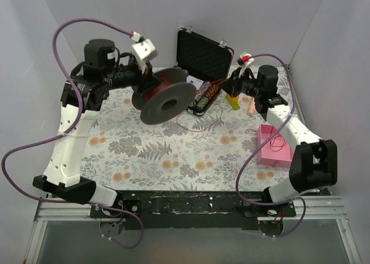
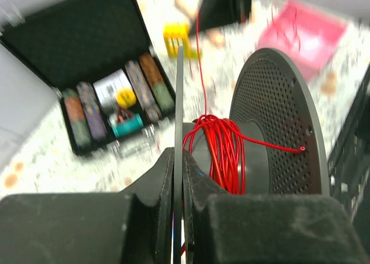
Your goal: Wrap the cables
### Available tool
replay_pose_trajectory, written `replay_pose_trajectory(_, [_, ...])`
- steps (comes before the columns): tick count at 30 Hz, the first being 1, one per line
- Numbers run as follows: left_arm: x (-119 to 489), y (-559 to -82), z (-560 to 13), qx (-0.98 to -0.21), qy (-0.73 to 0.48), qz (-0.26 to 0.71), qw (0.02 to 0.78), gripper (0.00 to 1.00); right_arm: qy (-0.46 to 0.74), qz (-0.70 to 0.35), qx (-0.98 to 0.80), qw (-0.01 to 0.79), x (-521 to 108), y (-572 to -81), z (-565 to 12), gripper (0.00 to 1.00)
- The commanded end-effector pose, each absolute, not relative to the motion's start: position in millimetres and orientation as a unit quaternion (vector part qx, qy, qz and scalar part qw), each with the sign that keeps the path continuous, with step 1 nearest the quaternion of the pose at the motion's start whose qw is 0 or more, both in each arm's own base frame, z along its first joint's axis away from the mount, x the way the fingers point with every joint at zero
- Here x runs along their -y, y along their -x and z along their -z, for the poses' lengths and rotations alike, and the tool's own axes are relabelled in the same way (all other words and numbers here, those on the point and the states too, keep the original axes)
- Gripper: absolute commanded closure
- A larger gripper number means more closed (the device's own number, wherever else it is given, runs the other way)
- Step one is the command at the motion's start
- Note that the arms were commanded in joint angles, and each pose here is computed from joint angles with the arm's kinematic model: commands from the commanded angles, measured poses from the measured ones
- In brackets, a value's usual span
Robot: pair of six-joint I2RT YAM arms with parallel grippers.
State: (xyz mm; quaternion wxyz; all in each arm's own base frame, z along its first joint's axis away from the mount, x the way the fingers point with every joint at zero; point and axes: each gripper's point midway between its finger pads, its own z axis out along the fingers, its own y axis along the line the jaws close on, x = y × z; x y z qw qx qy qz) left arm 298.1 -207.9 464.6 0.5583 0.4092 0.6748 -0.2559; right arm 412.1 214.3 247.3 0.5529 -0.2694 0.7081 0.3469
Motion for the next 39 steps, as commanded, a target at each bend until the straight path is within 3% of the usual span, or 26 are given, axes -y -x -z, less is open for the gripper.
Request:
replay_pose_trajectory(1, [194, -279, -392, -0.691, -0.488, 0.220, 0.486, 1.00, 0.314, -0.347, -0.689, 0.553, -223, -385, -316, 0.99])
replay_pose_trajectory(10, [201, -330, -290, -0.750, -0.462, 0.143, 0.451, 1.00, 0.387, -0.398, -0.691, 0.464, -270, -314, -364, 0.99])
replay_pose_trajectory(15, [196, -385, -297, -0.770, -0.366, 0.083, 0.516, 1.00, 0.402, -0.441, -0.706, 0.381, -298, -272, -381, 0.99])
replay_pose_trajectory(19, [200, -411, -316, -0.769, -0.291, 0.091, 0.562, 1.00, 0.407, -0.551, -0.659, 0.311, -336, -230, -404, 0.99])
replay_pose_trajectory(25, [207, -429, -346, -0.758, -0.185, 0.139, 0.610, 1.00, 0.395, -0.643, -0.553, 0.352, -383, -210, -451, 0.99])
replay_pose_trajectory(29, [205, -435, -397, -0.732, -0.119, 0.186, 0.645, 1.00, 0.394, -0.622, -0.536, 0.412, -404, -217, -452, 0.99])
replay_pose_trajectory(30, [199, -436, -416, -0.723, -0.106, 0.197, 0.653, 1.00, 0.403, -0.601, -0.540, 0.430, -409, -219, -446, 0.95])
replay_pose_trajectory(34, [198, -429, -481, -0.689, -0.099, 0.237, 0.678, 1.00, 0.447, -0.529, -0.541, 0.477, -411, -216, -410, 0.61])
replay_pose_trajectory(39, [202, -398, -545, -0.645, -0.122, 0.277, 0.701, 1.00, 0.456, -0.460, -0.550, 0.526, -393, -228, -373, 0.42])
